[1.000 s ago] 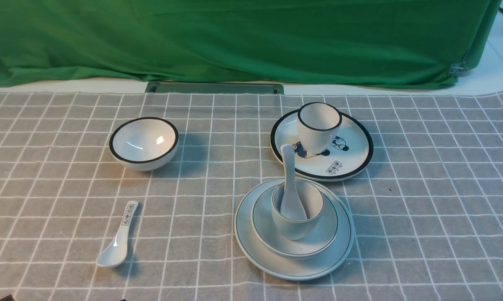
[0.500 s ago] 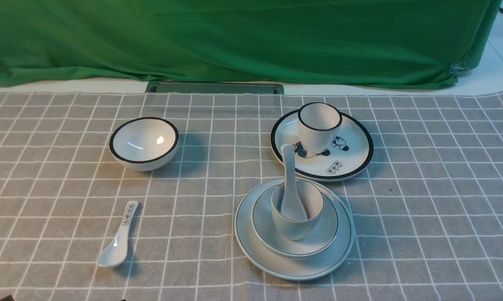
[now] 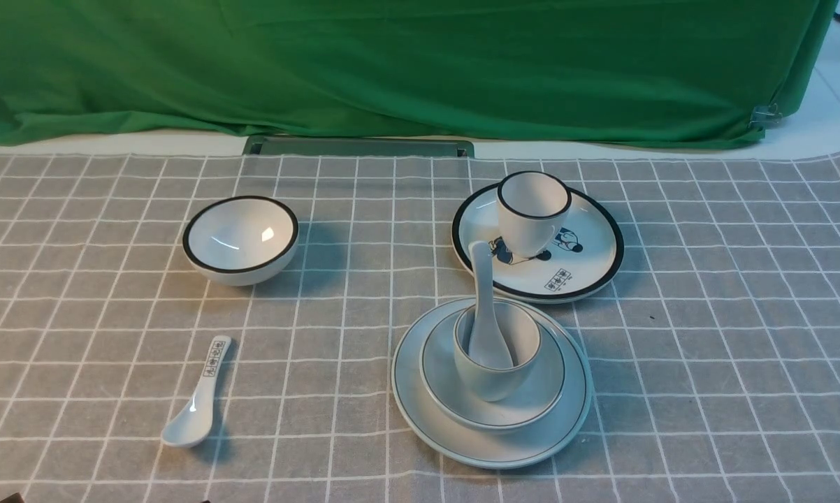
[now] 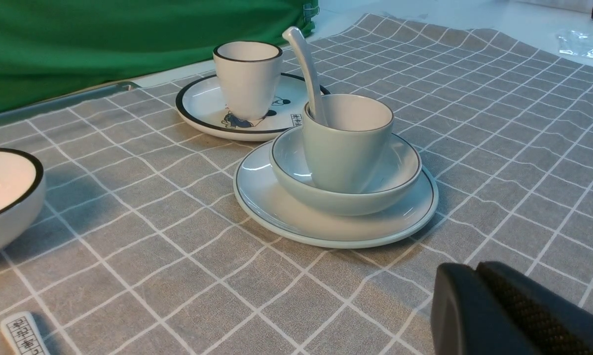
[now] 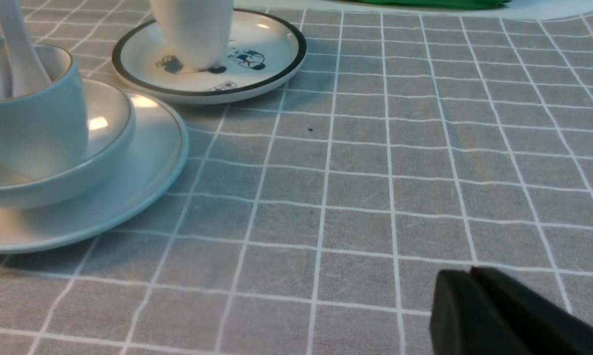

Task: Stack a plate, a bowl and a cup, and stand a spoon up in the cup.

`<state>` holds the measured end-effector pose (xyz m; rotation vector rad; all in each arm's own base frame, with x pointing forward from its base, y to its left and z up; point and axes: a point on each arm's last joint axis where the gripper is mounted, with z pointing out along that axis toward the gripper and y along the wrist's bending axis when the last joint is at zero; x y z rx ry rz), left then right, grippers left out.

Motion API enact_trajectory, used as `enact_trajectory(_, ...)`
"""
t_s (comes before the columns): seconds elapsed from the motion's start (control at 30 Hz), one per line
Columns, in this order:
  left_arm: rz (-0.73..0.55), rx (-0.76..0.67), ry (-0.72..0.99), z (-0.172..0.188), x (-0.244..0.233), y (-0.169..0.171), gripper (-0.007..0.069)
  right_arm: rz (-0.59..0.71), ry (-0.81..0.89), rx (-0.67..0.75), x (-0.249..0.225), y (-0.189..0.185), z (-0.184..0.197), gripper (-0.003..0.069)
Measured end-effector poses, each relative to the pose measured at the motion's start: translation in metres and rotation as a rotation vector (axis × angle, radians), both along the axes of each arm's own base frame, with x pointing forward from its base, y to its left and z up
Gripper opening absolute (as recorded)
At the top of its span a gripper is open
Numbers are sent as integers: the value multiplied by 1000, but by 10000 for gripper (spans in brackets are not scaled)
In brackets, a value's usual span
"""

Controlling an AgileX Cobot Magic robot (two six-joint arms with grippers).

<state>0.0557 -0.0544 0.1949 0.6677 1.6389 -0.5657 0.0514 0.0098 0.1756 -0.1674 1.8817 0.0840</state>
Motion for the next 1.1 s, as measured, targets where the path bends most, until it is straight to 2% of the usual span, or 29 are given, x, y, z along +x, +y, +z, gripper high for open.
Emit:
enact_trajectory(0.17,-4,18,-26,1,0,0,12,0,-1,0,0,0,0,76)
enact_trajectory(0.3,94,-4,-129,9,6,6,11,0,-1,0,0,0,0,86)
enact_trajectory(0.37,292,-82,-197,18,11,21,11,0,-1,0,0,0,0,90)
enact_trajectory(0.4,323,-83,-202,18,11,23,11,0,-1,0,0,0,0,90)
enact_trajectory(0.43,445,-100,-236,21,11,33,11,0,-1,0,0,0,0,93)
enact_trajectory(0.5,516,-107,-243,21,9,39,11,0,-1,0,0,0,0,95)
enact_trajectory(0.53,619,-131,-234,20,6,46,11,0,-1,0,0,0,0,97)
enact_trajectory(0.6,690,-156,-201,17,3,50,11,0,-1,0,0,0,0,99)
enact_trajectory(0.63,754,-173,-119,10,2,52,11,0,-1,0,0,0,0,104)
enact_trajectory(0.77,808,-157,58,-6,0,52,11,-1,-4,0,0,0,0,111)
enact_trajectory(0.83,812,-149,90,-9,0,52,11,-1,-4,0,0,0,0,116)
enact_trajectory(1.1,814,-150,89,-8,0,52,11,-1,-4,0,0,0,0,127)
